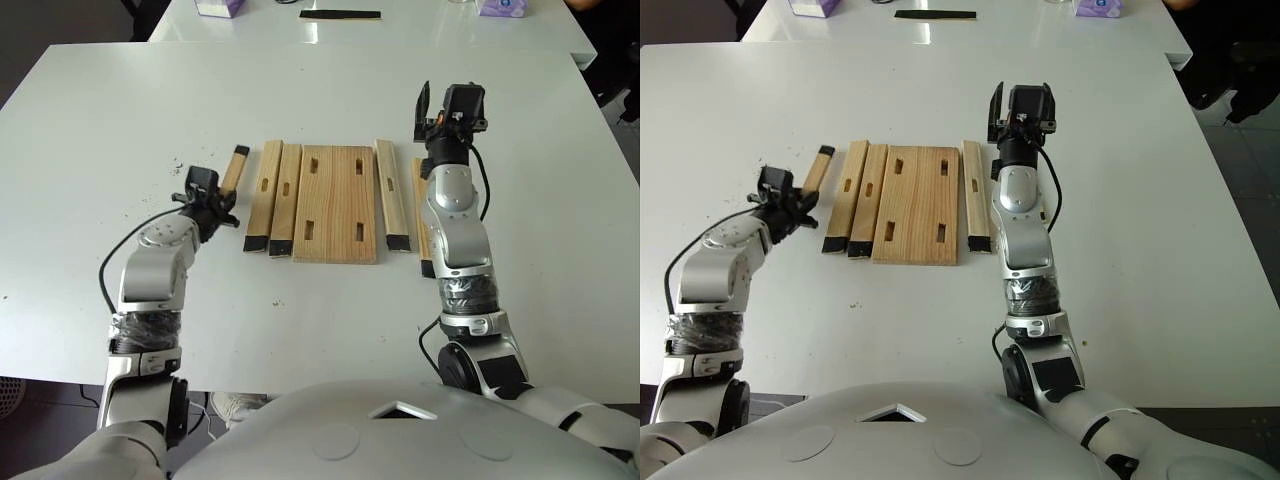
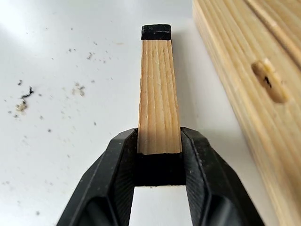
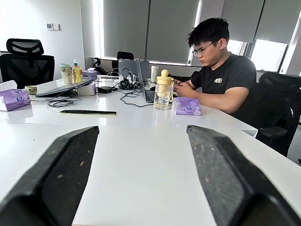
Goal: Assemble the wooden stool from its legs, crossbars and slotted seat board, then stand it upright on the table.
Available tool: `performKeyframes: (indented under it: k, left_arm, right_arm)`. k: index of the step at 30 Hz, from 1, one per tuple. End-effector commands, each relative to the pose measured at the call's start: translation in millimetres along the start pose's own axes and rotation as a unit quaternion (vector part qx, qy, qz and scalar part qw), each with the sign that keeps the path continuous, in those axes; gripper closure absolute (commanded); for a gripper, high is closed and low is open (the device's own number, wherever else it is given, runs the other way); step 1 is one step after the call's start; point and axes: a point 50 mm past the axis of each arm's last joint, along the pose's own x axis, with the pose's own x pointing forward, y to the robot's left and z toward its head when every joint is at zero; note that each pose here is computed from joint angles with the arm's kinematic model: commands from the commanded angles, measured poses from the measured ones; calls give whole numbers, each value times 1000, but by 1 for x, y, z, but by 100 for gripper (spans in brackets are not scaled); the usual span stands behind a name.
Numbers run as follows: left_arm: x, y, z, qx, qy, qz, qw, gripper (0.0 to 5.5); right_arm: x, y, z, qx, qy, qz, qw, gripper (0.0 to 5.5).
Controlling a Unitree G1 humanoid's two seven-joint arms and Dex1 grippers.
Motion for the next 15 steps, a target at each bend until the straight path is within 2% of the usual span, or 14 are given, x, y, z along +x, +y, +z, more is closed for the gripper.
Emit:
performKeyframes:
  k: [1,3,7,12,15]
  left_arm:
    - [-8,-3,97,-140,-186,-99,967,419]
    - [-25,-21,129,-179,-257,-234,920,419]
    - [-46,-36,139,-202,-300,-362,859,419]
    - [-67,-52,150,-198,-318,-493,785,419]
    - [-74,-59,147,-167,-289,-556,761,419]
  right_arm:
    - [10,-3,10,99,29,62,993,205]
    - [11,9,34,178,16,196,964,205]
    - [2,17,71,202,-3,399,894,205]
    - [-6,-4,103,240,2,533,811,205]
    - [-12,-18,126,260,-15,591,764,205]
